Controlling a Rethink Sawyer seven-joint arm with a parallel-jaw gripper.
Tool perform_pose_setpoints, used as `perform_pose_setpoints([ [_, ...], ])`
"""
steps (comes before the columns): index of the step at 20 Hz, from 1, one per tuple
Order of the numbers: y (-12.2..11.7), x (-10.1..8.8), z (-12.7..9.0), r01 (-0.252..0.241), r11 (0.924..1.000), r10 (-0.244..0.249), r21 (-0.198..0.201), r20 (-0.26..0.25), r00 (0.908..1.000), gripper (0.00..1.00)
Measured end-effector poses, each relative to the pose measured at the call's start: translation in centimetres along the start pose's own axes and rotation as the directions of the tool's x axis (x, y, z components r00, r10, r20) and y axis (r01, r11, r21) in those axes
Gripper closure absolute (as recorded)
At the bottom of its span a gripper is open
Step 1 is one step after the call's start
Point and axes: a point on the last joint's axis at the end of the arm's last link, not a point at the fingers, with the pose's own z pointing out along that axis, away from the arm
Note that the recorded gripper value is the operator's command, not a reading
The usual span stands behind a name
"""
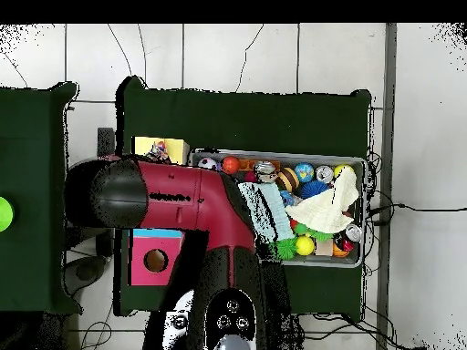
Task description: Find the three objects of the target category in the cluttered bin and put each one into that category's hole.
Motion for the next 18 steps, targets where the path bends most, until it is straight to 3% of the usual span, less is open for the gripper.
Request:
perform_pose_setpoints([
  [12, -1.0, -0.1, 5.1, -0.010, 0.9993, 0.005, 0.036, 0.119, 0.9928, 1.00],
  [18, -1.5, 0.6, 7.8, -0.010, 0.9983, 0.002, 0.057, 0.129, 0.9916, 1.00],
])
